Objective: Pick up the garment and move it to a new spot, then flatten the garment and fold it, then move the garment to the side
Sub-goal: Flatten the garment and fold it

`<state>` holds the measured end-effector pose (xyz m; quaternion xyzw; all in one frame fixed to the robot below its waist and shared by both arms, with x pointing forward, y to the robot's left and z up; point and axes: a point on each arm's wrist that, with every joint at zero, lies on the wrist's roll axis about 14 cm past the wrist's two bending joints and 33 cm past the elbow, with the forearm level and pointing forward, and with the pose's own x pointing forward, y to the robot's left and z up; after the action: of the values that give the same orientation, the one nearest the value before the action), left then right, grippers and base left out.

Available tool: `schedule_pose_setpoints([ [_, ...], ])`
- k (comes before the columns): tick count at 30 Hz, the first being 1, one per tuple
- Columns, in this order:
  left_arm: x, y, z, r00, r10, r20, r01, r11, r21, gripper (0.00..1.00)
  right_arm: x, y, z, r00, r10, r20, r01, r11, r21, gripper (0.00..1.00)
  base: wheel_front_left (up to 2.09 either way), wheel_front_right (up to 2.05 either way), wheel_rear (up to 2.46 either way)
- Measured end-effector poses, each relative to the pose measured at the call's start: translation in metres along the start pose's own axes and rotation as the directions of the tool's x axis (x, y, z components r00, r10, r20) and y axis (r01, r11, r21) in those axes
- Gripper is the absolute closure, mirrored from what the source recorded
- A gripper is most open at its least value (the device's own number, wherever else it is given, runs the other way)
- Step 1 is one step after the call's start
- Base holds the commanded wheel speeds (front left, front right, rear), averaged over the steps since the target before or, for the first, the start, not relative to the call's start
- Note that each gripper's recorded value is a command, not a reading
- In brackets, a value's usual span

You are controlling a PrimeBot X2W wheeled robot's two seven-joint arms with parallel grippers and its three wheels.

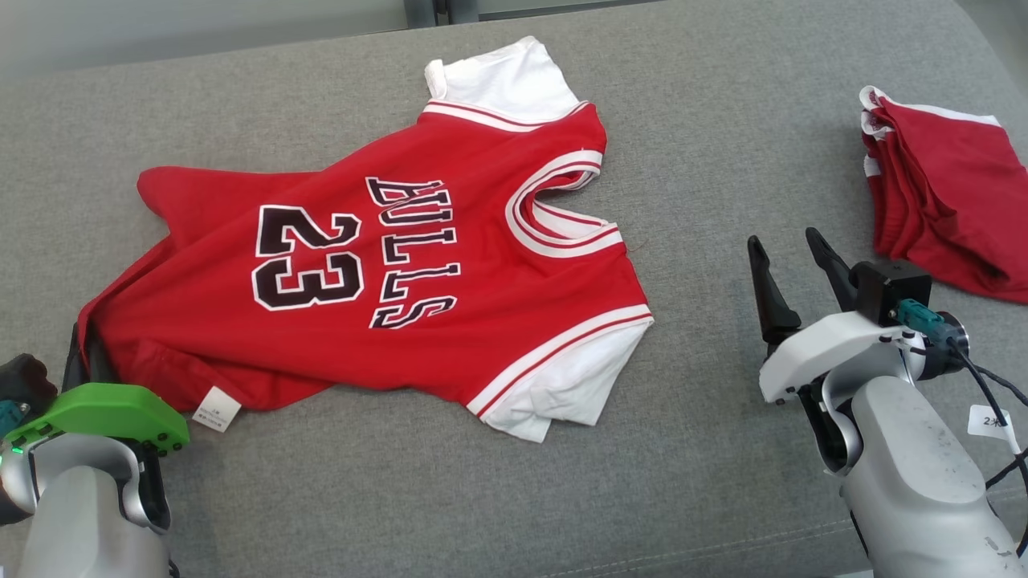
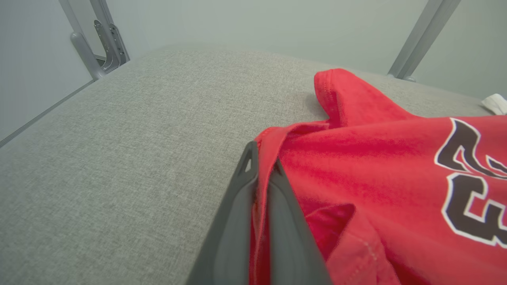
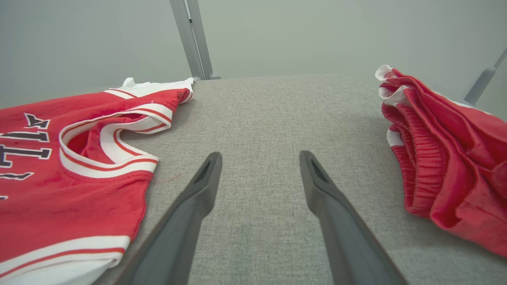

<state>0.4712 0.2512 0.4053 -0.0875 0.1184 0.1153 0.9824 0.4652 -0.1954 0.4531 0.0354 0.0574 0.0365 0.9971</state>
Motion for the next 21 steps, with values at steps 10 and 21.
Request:
schedule_pose_setpoints([
  [10, -0.023, -0.001, 0.011, 0.998, 0.016, 0.06, -0.014, 1.0, -0.023, 0.0, 0.004, 0.022, -0.002, 0.998, 0.064, -0.01, -0.064, 0.998, -0.006, 0.0, 0.0, 0.0, 0.0],
  [21, -0.049, -0.011, 0.037, 0.985, -0.062, 0.16, 0.076, 0.993, -0.086, 0.0, 0.058, 0.066, 0.019, 0.982, 0.189, 0.02, -0.188, 0.981, -0.043, 0.0, 0.0, 0.0, 0.0],
])
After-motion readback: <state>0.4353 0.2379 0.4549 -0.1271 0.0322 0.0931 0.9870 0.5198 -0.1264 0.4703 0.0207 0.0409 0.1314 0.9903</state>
